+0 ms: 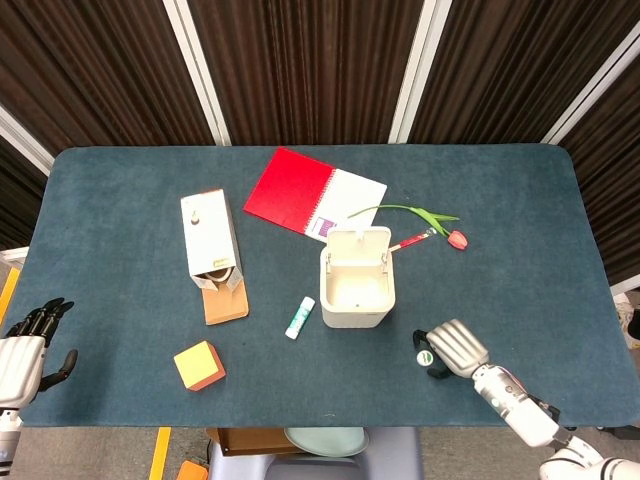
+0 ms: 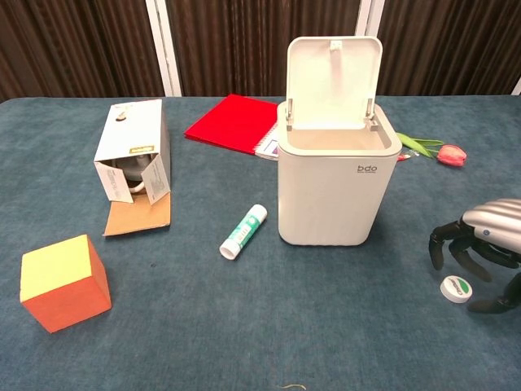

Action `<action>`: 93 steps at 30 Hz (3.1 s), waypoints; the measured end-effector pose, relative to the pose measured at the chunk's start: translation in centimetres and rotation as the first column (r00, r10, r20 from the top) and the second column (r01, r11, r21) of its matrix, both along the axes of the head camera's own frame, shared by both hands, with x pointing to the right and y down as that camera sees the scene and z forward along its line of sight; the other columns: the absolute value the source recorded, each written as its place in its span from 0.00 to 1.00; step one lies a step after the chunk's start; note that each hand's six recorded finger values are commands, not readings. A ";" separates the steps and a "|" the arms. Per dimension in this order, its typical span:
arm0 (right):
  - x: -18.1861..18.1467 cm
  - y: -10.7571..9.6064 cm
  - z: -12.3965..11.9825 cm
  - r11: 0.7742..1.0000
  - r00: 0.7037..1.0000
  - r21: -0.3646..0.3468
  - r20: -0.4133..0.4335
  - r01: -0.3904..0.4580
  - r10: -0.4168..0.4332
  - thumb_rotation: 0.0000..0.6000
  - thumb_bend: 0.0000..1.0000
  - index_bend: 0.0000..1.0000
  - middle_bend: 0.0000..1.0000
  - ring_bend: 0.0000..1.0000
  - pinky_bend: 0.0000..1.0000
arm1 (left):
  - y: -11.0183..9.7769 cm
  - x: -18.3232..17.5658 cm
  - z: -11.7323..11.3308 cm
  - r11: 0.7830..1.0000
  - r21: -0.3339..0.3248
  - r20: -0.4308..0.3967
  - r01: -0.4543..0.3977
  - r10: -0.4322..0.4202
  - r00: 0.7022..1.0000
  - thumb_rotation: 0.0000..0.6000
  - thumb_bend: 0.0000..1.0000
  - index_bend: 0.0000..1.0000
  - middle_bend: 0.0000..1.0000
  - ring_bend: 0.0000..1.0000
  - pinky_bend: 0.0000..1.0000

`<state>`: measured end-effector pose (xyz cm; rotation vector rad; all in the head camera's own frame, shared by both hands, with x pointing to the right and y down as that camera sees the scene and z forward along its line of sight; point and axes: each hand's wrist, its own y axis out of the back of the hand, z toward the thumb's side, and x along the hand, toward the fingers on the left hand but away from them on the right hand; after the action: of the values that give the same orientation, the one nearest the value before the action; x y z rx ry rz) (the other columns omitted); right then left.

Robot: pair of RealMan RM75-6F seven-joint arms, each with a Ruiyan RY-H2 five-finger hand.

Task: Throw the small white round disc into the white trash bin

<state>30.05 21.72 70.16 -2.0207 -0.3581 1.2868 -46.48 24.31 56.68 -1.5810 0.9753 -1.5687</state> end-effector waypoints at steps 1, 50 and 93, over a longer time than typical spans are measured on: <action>0.0 0.0 0.1 1.000 1.000 0.000 -0.001 0.000 0.000 1.00 0.28 0.58 0.82 0.88 0.98 | 0.0 0.0 0.0 1.000 0.000 -0.001 0.000 0.000 1.000 1.00 0.41 0.15 0.11 0.17 0.33; -0.6 -5.7 -13.2 0.910 0.997 0.406 0.020 -0.079 0.077 1.00 0.35 0.72 0.83 0.90 0.99 | 0.1 0.1 0.1 1.000 -0.011 -0.001 -0.003 0.003 1.000 1.00 0.41 0.15 0.12 0.17 0.33; -9.2 -13.4 -11.1 0.890 0.994 0.448 0.099 -0.082 0.042 1.00 0.03 0.33 0.83 0.89 0.99 | 0.2 0.3 0.3 1.000 -0.022 0.005 -0.016 0.016 1.000 1.00 0.41 0.15 0.12 0.17 0.33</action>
<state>20.89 8.28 59.03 -1.6772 -0.7003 1.0352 -46.19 24.49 57.01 -1.5947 0.9430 -1.5766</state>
